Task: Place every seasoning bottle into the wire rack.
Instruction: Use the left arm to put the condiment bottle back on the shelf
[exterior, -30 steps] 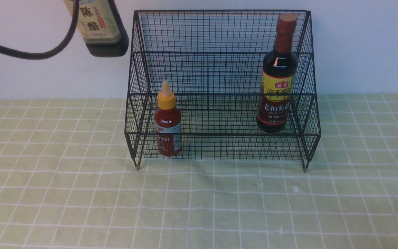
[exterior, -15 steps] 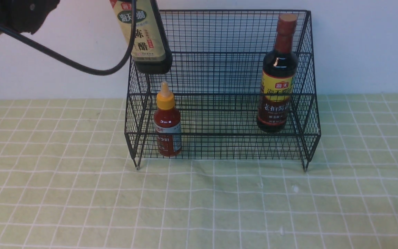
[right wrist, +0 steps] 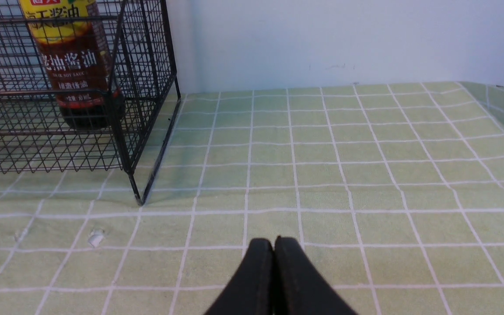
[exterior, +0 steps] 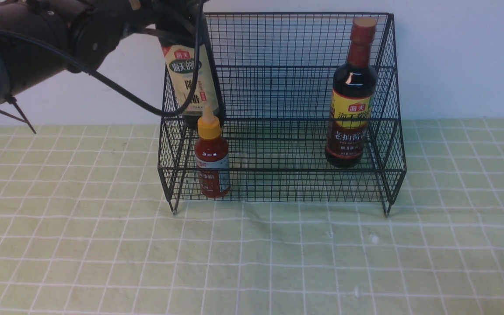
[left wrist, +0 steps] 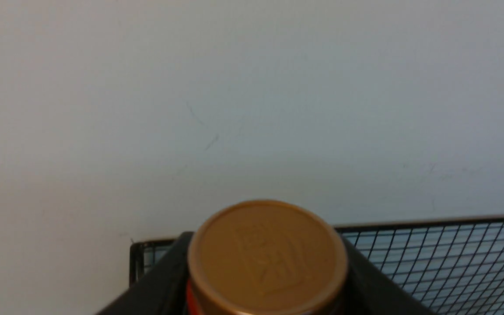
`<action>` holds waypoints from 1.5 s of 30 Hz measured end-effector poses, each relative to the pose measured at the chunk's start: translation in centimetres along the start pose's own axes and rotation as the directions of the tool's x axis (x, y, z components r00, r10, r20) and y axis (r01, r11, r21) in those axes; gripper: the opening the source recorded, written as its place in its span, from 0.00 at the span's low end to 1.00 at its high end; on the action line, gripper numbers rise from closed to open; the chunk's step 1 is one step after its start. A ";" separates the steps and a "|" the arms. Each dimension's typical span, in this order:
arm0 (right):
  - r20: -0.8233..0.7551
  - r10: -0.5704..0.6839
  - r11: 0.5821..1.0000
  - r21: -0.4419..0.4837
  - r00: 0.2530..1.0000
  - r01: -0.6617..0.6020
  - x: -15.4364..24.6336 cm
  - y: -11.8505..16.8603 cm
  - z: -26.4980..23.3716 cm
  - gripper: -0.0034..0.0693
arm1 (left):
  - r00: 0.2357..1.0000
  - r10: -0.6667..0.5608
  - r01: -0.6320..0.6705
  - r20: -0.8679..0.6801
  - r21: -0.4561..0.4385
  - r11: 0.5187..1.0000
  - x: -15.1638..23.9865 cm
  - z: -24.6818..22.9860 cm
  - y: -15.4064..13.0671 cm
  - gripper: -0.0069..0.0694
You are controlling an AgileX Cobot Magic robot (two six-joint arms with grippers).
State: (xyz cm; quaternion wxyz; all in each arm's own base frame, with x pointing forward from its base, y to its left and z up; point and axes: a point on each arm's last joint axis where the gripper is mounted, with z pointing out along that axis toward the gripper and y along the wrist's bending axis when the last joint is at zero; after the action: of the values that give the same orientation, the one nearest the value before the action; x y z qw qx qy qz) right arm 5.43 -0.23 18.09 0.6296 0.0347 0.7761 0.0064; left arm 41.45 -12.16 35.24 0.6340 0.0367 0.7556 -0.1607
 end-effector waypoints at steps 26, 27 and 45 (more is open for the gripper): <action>0.000 0.000 1.000 0.000 1.000 0.000 0.0 0.0 0.0 0.03 | 0.982 0.132 -0.128 -0.132 0.035 0.991 4.4 2.3 -1.6 0.50; 0.000 0.000 1.000 0.000 1.000 0.000 0.0 0.0 0.0 0.03 | 0.982 0.132 -0.127 -0.132 0.041 0.991 4.5 2.4 -1.8 0.50; 0.000 0.000 1.000 0.000 1.000 0.000 0.0 0.0 0.0 0.03 | 0.983 0.135 -0.130 -0.127 0.049 0.990 4.6 2.4 -2.0 0.50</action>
State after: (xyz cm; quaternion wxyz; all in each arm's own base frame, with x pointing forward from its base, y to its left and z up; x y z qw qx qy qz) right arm 5.43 -0.23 18.09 0.6296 0.0347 0.7761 0.0064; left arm 42.36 -15.42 30.84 0.5920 0.1104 0.7876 -0.1308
